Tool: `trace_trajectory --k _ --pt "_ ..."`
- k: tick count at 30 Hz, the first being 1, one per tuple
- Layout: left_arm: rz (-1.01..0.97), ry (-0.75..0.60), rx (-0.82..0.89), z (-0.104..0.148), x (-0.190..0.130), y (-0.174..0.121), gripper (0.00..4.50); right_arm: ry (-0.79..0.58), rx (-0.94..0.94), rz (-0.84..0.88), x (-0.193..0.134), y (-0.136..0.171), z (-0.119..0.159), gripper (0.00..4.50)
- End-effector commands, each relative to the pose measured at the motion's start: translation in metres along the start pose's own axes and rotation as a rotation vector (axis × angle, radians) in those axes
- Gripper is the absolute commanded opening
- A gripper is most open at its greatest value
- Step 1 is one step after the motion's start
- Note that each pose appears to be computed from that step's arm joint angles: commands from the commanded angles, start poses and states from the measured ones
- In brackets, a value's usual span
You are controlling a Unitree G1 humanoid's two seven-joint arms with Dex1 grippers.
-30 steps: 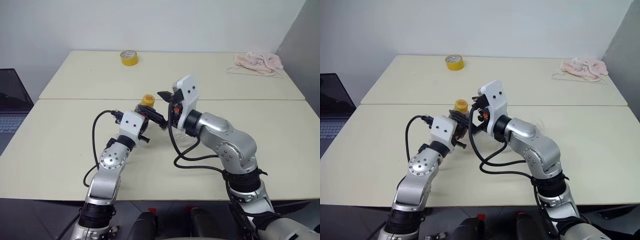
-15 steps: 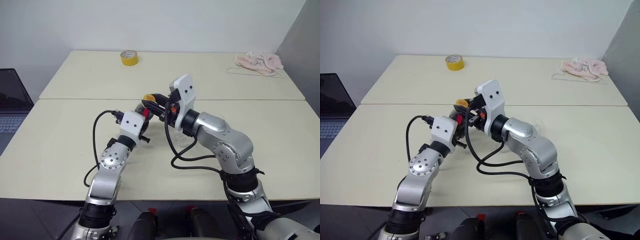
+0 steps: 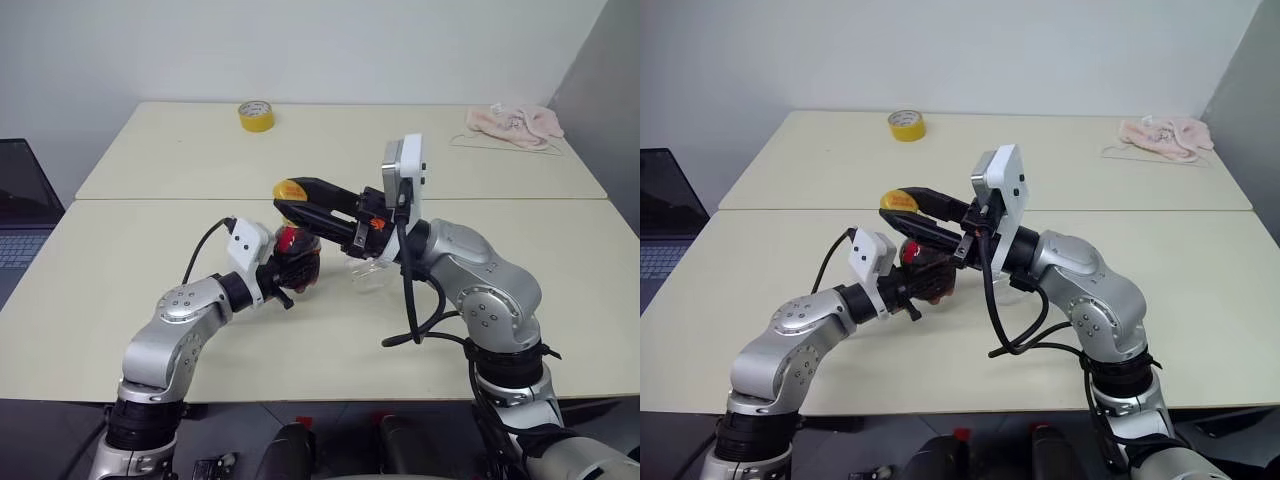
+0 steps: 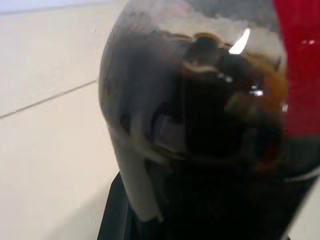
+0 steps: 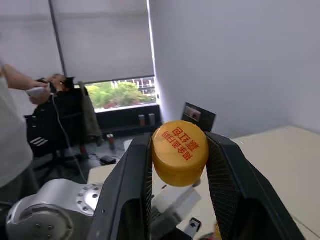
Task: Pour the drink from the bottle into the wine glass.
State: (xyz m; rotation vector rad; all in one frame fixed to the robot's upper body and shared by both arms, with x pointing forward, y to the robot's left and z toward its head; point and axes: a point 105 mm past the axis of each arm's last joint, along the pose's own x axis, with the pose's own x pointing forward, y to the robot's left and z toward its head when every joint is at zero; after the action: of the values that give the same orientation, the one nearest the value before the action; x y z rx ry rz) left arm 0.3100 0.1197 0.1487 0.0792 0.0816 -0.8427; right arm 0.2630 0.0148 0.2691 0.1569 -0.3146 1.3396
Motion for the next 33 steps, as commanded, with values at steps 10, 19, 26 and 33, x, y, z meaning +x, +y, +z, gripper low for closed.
trace_trajectory --k 10,19,26,33 --pt "0.301 -0.182 0.102 0.027 0.003 0.023 0.77 0.146 -0.148 -0.327 -0.07 -0.043 -0.012 1.23" --pt "0.446 -0.225 0.161 0.022 0.004 0.018 0.77 0.277 -0.272 -0.786 -0.194 -0.073 -0.028 1.23" --pt "0.494 -0.237 0.17 0.023 0.002 0.026 0.77 0.505 -0.221 -1.083 -0.283 -0.067 -0.08 1.23" --pt "0.482 -0.241 0.183 0.024 0.004 0.025 0.77 0.544 -0.094 -1.154 -0.297 -0.073 -0.112 1.58"
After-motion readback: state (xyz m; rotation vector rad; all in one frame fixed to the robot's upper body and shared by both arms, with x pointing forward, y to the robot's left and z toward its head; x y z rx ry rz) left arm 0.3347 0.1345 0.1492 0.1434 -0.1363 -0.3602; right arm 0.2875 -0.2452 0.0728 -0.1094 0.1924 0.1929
